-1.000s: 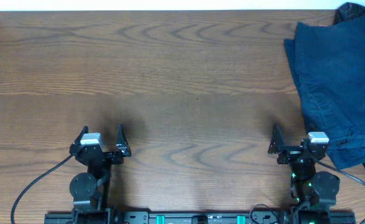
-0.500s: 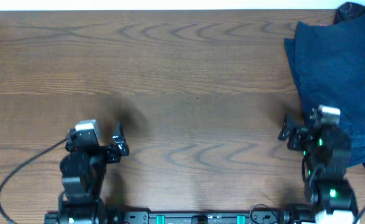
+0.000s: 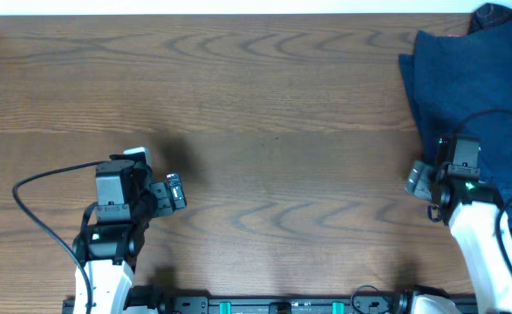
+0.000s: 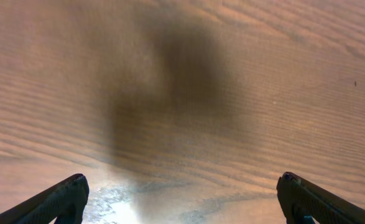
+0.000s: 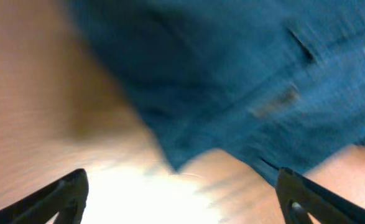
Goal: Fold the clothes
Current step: 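Reach the right gripper to the navy shorts on the clothing pile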
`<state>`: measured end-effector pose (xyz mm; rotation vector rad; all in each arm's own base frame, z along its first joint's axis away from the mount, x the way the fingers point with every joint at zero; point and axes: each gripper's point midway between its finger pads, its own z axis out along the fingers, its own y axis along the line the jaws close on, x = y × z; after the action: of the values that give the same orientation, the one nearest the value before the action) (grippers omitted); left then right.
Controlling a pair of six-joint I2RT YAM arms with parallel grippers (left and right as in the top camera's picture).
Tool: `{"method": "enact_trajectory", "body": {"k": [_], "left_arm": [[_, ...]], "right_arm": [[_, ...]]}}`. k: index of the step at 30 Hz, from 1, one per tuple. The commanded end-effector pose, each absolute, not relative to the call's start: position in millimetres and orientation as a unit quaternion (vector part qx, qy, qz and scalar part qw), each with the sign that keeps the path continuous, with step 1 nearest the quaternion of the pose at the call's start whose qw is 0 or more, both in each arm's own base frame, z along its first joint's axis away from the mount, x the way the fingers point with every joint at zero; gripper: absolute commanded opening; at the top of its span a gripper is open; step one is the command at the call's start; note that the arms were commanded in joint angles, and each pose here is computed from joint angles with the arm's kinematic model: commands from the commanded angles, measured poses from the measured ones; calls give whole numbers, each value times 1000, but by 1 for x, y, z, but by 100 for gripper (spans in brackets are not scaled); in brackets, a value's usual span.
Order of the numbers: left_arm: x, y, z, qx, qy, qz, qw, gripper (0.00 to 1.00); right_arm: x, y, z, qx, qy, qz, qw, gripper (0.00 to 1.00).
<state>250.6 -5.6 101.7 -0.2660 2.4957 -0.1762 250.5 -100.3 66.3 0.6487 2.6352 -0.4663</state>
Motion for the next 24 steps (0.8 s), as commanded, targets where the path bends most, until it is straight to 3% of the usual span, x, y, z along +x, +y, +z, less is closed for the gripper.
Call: {"method": "enact_trajectory", "body": {"k": [1,8,20,24], "left_arm": [[256,-8,106,-126,940,-84,306,98],[258,-8,108,-126,938,-84,311,98],[258,-8,108,-125,938,-85,312,98],[259,-8,109,-125,937,-85,314,98]], "right_arm": [[233,-135,56,308,909,-236,155,89],[239,-138,33,307,912,-239,133,80],[251,-121,3,293,932,-182,116,83],[253,-115,0,286,937,-163,114,78]]}}
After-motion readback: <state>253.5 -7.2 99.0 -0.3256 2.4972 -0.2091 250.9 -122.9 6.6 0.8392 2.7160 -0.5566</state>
